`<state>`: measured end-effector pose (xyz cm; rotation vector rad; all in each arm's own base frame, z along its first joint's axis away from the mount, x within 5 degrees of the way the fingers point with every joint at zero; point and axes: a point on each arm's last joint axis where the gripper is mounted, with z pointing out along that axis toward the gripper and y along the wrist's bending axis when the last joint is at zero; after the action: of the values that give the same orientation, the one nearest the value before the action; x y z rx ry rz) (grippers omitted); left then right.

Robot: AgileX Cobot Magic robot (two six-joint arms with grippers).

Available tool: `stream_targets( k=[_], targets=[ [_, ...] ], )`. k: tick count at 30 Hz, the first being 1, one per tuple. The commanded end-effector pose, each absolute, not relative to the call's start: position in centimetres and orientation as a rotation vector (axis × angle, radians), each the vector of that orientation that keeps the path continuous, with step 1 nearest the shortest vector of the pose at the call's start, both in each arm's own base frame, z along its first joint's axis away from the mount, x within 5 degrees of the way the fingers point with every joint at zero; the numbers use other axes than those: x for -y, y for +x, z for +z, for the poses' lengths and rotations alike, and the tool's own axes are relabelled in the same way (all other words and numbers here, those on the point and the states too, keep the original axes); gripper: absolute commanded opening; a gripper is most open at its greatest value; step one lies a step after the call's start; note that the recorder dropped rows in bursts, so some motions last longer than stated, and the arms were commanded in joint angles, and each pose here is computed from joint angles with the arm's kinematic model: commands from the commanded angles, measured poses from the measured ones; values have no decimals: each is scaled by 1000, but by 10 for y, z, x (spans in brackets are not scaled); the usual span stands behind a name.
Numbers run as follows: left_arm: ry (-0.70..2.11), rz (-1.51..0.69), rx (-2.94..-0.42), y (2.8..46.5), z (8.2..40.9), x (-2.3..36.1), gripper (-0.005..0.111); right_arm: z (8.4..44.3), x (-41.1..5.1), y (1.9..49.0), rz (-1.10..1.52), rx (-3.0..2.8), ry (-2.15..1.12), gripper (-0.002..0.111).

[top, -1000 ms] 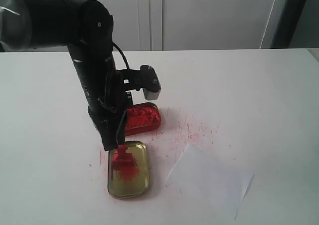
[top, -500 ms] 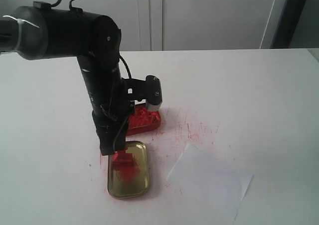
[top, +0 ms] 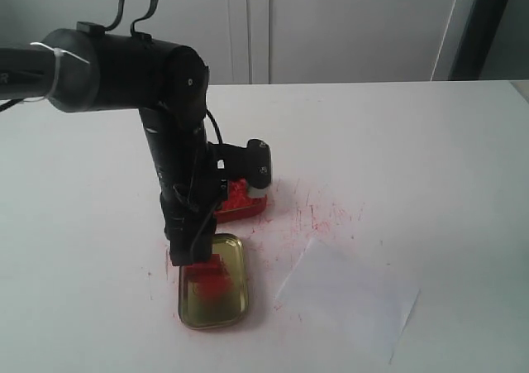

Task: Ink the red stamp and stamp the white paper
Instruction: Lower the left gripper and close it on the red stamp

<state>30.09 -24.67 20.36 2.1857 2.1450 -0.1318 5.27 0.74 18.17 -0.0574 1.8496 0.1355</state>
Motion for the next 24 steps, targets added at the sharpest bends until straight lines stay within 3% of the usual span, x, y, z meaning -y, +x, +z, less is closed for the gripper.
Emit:
stream_targets(
  k=[1,18,24],
  targets=[
    [2196,-151,-2136,302,194,253,45,182,-7,53,133,-1834,-48,0],
    [2235,-167,-2189,305,170,255,43,182,-7,53,133,-1834,-48,0],
    [2233,-164,-2189,305,170,255,25,182,-7,53,133,-1834,-48,0]
  ],
)
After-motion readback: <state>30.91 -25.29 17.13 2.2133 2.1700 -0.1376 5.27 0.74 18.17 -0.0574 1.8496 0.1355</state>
